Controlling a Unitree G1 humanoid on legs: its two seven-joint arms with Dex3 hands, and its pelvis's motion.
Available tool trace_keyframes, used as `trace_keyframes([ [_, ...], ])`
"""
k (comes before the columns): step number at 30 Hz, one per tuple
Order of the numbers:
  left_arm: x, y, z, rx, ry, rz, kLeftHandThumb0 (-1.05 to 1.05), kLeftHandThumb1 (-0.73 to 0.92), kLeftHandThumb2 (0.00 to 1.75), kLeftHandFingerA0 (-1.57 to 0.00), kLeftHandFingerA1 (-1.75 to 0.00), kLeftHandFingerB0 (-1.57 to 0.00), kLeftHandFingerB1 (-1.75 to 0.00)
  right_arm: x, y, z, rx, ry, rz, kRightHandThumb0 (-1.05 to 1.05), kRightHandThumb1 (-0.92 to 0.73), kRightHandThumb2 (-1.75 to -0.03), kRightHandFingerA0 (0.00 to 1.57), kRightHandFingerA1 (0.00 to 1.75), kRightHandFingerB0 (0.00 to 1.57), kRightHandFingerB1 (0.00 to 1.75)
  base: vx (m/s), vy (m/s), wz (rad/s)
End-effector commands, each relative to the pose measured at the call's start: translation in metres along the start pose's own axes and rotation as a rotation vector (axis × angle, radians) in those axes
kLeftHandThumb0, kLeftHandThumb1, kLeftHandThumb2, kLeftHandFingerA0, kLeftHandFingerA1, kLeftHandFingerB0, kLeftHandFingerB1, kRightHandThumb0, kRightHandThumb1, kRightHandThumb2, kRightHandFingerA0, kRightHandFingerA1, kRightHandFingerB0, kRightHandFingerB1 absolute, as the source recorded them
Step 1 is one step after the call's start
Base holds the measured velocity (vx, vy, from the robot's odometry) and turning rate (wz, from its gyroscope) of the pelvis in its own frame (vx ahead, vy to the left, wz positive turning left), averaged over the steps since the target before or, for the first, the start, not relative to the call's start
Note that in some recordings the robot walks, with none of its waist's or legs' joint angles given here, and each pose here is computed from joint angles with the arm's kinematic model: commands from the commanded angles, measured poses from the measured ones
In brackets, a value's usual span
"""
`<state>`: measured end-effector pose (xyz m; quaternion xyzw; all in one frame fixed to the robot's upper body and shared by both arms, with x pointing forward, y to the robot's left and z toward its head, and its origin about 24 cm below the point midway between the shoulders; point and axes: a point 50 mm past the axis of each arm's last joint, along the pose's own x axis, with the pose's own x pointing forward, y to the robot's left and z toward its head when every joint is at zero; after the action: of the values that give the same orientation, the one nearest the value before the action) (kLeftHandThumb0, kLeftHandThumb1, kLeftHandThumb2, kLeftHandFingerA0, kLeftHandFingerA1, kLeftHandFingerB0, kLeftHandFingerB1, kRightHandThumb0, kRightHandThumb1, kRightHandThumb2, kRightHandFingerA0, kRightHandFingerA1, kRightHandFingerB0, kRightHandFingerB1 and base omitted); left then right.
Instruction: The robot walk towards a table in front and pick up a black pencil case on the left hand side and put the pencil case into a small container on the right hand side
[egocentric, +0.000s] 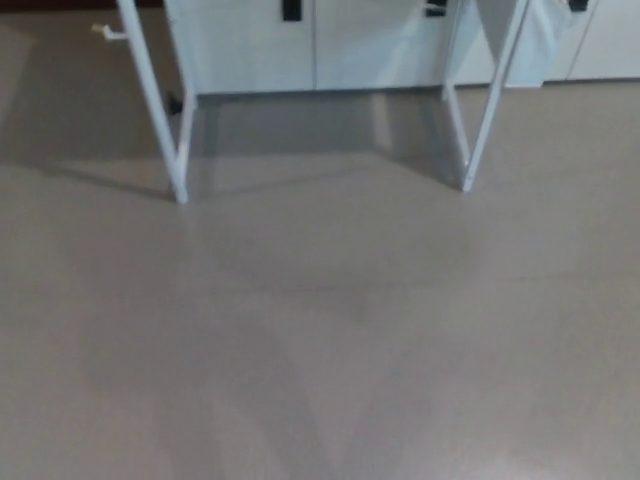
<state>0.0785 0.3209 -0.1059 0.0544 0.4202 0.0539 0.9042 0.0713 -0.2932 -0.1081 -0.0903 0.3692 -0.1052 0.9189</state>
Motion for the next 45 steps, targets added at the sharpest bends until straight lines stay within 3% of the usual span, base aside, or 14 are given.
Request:
trace_keyframes([
  [1, -0.006, 0.012, 0.001, 0.050, 0.006, 0.039, -0.21, 0.53, 0.56, -0.42, -0.40, -0.32, -0.32, 0.000, 0.002, -0.001, 0.008, -0.004, 0.013, -0.31, -0.59, -0.58, 0.49, 0.43, 0.35, 0.37, 0.40, -0.002, -0.79],
  [6, -0.007, 0.015, 0.005, 0.130, -0.006, 0.033, -0.27, 0.53, 0.56, -0.44, -0.40, -0.34, -0.32, -0.005, 0.002, 0.000, 0.012, -0.016, 0.012, -0.30, -0.60, -0.58, 0.49, 0.43, 0.34, 0.37, 0.37, 0.107, -0.07],
  [23, -0.002, 0.014, 0.014, 0.136, -0.017, 0.029, -0.26, 0.54, 0.56, -0.44, -0.40, -0.34, -0.32, 0.000, 0.002, 0.002, 0.015, -0.011, 0.004, -0.30, -0.60, -0.58, 0.51, 0.44, 0.36, 0.37, 0.40, -0.085, 0.16],
  [45, -0.002, 0.014, 0.004, 0.180, 0.029, 0.023, -0.26, 0.54, 0.57, -0.46, -0.41, -0.35, -0.33, -0.008, 0.001, -0.013, 0.014, 0.027, 0.013, -0.30, -0.62, -0.58, 0.56, 0.45, 0.36, 0.37, 0.29, 0.057, 0.04],
])
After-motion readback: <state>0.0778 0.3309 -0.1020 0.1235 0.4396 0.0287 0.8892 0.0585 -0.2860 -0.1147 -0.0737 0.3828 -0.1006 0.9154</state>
